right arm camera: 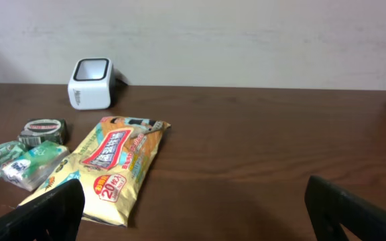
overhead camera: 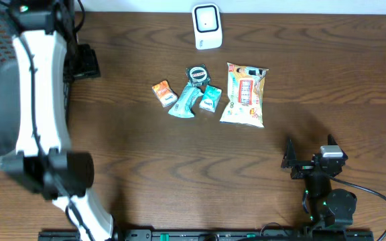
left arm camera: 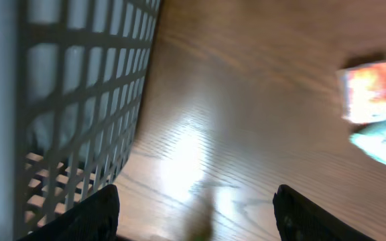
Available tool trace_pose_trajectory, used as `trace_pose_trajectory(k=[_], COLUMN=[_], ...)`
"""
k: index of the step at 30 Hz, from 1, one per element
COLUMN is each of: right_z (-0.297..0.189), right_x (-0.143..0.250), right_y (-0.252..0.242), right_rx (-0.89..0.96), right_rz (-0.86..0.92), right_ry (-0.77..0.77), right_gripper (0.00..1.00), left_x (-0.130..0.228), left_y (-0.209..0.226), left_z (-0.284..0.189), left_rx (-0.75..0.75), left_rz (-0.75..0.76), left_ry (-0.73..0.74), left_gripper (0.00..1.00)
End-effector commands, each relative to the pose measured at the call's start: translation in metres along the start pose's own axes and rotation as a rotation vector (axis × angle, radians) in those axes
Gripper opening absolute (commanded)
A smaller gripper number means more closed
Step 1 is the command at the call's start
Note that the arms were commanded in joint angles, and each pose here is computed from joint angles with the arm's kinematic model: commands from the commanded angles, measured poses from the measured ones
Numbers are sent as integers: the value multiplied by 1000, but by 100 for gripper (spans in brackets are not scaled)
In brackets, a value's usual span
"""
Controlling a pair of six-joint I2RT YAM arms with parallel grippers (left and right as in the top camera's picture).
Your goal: Scan the item barcode
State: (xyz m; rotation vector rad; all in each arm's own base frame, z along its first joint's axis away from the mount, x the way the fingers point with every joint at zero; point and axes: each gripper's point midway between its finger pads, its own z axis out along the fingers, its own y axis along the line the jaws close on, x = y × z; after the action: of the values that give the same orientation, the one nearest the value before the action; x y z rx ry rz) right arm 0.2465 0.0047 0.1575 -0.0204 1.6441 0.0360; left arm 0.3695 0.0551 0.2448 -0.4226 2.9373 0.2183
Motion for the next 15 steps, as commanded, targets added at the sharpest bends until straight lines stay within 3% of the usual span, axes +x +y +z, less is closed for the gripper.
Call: trace_pose_trajectory(k=[1, 11, 15], right_z=[0, 0, 0], right_x=[1, 1, 1], right_y=[3, 3, 3], right_rx=[-15, -15, -15], right_rz=[6, 6, 6], right_ry=[3, 3, 4], right_gripper=[99, 99, 99], left_x=[38, 112, 117], left_y=[-15, -58, -78], left_z=[-40, -50, -36], left_rx=[100, 152, 180], left_rz=[32, 237, 284], left_ry=[-7, 19, -36], left_gripper=[72, 72, 76])
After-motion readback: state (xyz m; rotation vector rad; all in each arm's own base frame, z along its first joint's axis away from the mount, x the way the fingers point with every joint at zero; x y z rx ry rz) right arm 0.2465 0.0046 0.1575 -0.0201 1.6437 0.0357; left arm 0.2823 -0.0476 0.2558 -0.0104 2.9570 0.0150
